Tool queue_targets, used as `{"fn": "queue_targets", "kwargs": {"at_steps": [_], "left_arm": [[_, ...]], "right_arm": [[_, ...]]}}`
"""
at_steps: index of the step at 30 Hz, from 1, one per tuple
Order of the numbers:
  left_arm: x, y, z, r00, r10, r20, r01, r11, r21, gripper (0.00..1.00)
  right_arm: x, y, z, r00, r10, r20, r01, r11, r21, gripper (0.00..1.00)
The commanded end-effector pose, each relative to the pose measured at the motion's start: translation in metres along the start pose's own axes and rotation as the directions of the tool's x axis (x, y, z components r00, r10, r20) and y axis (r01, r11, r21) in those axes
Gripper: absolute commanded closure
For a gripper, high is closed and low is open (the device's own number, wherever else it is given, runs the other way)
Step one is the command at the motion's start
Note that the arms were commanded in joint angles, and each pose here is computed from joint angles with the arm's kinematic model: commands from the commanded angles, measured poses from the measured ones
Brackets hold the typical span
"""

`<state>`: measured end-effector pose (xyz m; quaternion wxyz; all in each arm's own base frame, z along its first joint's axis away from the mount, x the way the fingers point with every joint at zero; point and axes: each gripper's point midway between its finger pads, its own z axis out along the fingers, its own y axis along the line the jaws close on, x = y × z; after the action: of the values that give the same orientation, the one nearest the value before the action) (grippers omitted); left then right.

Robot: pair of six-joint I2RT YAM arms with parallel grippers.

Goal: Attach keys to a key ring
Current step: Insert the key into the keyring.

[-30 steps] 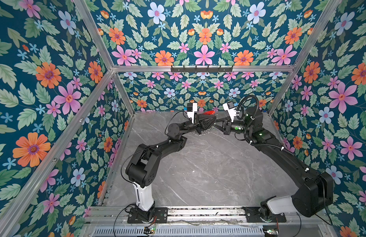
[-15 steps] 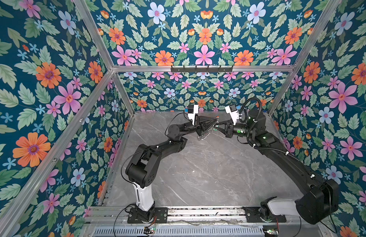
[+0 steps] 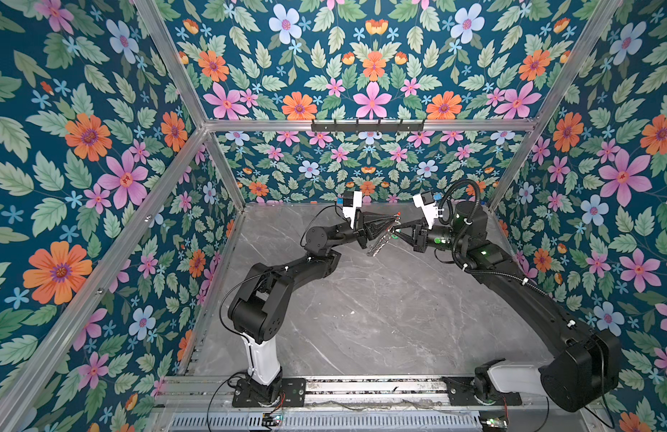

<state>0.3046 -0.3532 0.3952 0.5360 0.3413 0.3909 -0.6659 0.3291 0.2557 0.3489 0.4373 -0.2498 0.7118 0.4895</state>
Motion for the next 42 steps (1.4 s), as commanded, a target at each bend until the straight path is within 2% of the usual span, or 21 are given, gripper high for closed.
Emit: {"fn": "queue_targets", "kwargs": {"at_steps": [1, 12, 23, 42], "left_arm": [[-0.016, -0.017, 0.001, 0.997, 0.065, 0.045, -0.068, 0.996, 0.051, 1.0], [-0.016, -0.017, 0.0, 0.997, 0.066, 0.043, -0.068, 0.996, 0.054, 1.0], [-0.011, -0.013, 0.002, 0.998, 0.057, 0.037, -0.059, 0.997, 0.054, 1.0], [0.001, -0.012, 0.005, 0.999, 0.028, 0.017, -0.03, 0.998, 0.064, 1.0]], "right_arm": [[0.001, -0.003, 0.004, 1.0, 0.025, -0.004, -0.025, 1.0, 0.004, 1.0], [0.001, -0.005, -0.005, 1.0, -0.009, -0.001, 0.009, 0.998, 0.063, 1.0], [-0.012, 0.006, -0.004, 1.0, -0.025, 0.006, 0.025, 0.999, 0.025, 1.0], [-0.008, 0.005, 0.004, 1.0, 0.002, -0.024, -0.002, 1.0, -0.012, 1.0]]}}
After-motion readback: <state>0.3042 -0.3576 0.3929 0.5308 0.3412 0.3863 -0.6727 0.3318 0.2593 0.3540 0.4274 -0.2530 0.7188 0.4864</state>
